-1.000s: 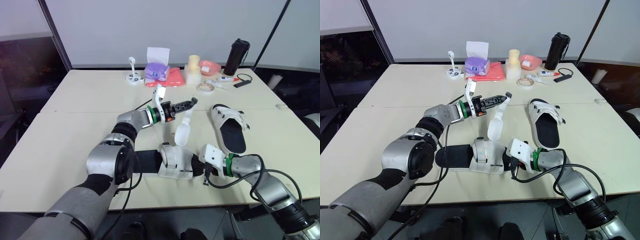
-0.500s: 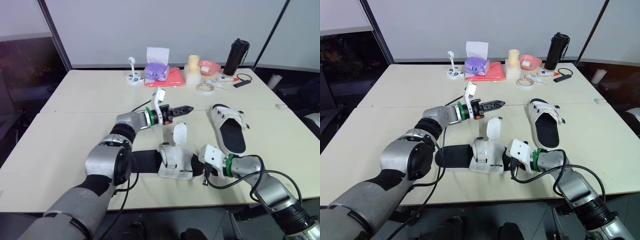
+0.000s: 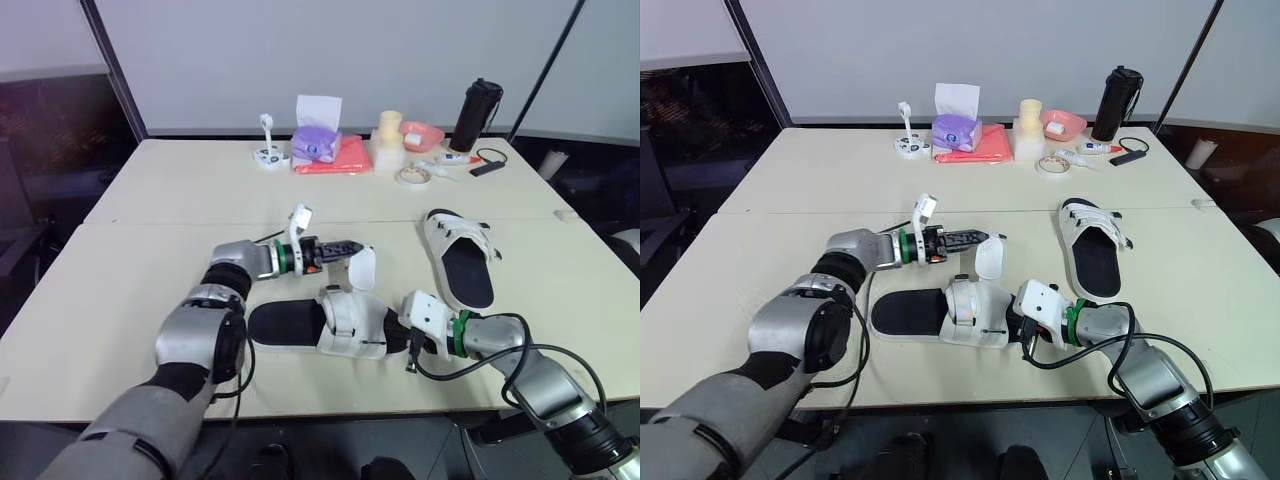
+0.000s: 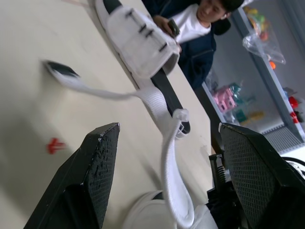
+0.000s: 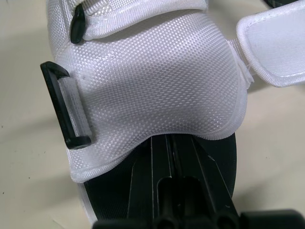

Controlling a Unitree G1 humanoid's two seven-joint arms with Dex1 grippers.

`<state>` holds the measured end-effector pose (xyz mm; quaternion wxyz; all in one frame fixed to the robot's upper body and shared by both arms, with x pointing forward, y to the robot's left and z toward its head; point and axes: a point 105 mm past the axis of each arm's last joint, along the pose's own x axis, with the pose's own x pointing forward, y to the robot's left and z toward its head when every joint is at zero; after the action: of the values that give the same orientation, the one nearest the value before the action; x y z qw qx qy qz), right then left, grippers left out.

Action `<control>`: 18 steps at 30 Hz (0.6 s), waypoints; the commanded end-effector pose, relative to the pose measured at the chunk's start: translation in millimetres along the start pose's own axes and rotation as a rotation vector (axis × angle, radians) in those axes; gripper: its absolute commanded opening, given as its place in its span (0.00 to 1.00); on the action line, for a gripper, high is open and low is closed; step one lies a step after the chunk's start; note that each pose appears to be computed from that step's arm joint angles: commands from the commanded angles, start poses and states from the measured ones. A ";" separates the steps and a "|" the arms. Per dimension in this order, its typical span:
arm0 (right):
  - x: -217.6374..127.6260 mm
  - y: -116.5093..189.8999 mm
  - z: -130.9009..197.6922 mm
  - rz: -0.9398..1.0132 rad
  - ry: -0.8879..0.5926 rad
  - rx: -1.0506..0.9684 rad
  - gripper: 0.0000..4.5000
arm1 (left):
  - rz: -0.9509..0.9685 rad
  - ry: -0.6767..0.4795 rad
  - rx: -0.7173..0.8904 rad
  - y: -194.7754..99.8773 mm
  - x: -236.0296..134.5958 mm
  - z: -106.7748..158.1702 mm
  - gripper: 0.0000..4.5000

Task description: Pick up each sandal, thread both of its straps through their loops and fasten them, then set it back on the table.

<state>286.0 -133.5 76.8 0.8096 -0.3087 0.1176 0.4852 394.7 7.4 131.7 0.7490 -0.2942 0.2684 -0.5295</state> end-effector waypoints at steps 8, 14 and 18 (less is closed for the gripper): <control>-3.1 29.8 -59.6 0.075 0.233 0.128 0.00 | -0.005 -0.085 0.009 -21.3 32.8 16.7 0.77; -3.5 31.1 -59.3 0.071 0.234 0.128 0.00 | -0.012 -0.184 -0.013 -29.7 40.8 31.8 0.77; -3.4 31.2 -58.9 0.070 0.233 0.127 0.00 | -0.037 -0.251 -0.032 -36.1 38.8 45.4 0.77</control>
<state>284.1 -136.1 76.7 0.8118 -0.3160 0.1175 0.4767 410.1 -29.4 158.6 0.7643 -0.3628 0.2161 -0.4874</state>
